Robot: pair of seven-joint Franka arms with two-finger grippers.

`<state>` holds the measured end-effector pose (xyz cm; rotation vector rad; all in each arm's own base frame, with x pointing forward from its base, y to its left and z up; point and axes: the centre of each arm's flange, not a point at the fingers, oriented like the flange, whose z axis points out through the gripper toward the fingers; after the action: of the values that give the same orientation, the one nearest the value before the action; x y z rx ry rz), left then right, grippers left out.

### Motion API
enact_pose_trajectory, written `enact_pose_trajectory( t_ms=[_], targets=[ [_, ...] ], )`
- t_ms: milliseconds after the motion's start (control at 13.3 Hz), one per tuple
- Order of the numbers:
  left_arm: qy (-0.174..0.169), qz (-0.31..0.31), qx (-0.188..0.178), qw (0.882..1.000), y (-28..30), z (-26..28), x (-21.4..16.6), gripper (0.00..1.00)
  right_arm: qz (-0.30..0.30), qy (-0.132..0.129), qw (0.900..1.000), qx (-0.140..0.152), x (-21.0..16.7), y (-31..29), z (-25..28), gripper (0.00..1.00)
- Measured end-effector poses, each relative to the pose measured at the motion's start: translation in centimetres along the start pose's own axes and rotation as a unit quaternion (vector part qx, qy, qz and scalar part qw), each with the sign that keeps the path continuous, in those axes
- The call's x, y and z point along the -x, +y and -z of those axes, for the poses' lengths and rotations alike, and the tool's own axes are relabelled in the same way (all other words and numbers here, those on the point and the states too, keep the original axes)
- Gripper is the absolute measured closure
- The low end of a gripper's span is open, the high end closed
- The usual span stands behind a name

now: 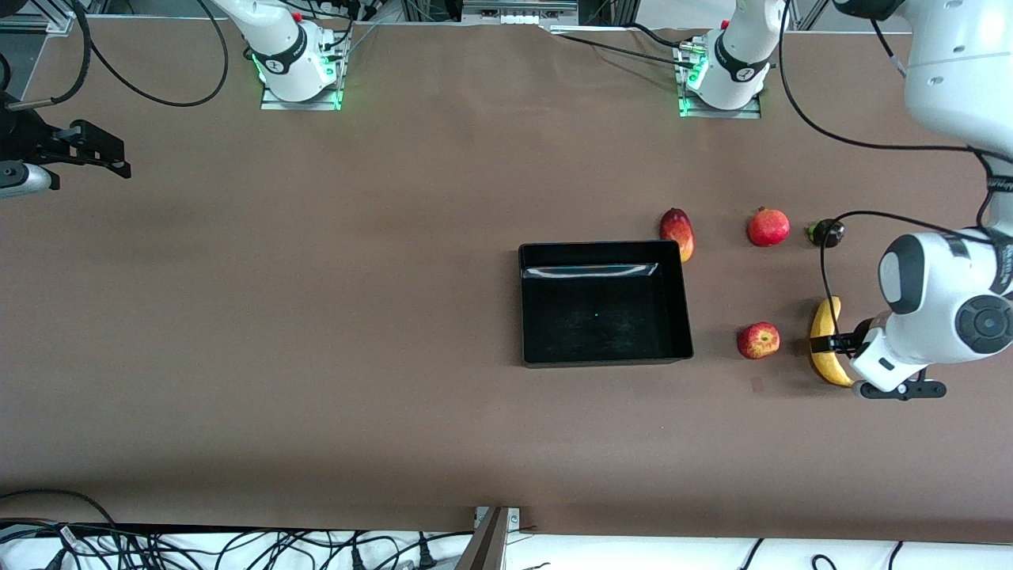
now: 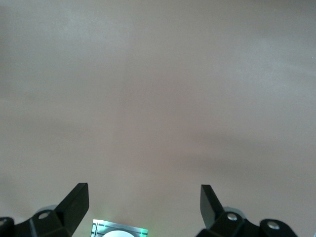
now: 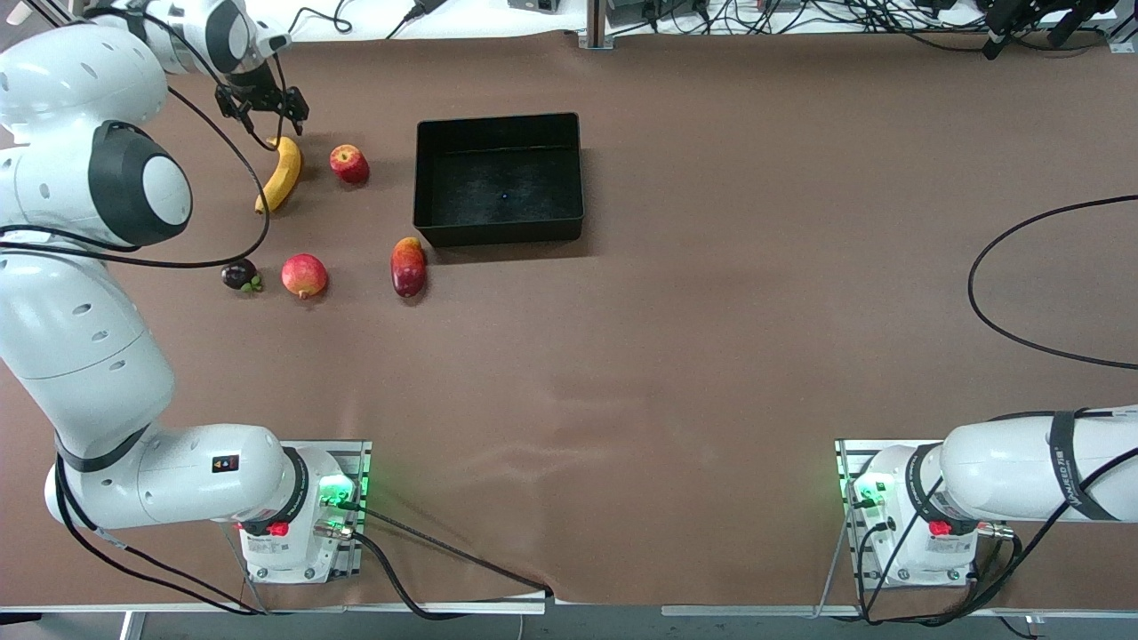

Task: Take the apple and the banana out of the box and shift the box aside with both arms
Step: 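Lower the banana onto the table and open the left gripper, then return the left gripper to rest while the right gripper reaches the tray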

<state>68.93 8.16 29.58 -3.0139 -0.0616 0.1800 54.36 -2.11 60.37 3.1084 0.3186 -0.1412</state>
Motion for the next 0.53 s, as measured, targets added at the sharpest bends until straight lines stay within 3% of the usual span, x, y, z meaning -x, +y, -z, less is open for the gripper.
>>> enact_pose_trajectory(
  t_ms=[225,525],
  targets=[
    [0.020,-0.009,0.004,1.000,2.3,6.6,2.5,0.00,0.000,0.000,1.000,-0.002,0.0,0.0,0.0,0.00],
    [0.035,-0.008,0.041,0.998,4.7,16.2,7.8,0.00,0.000,0.001,1.000,-0.003,0.0,-0.1,0.0,0.00]
  ],
)
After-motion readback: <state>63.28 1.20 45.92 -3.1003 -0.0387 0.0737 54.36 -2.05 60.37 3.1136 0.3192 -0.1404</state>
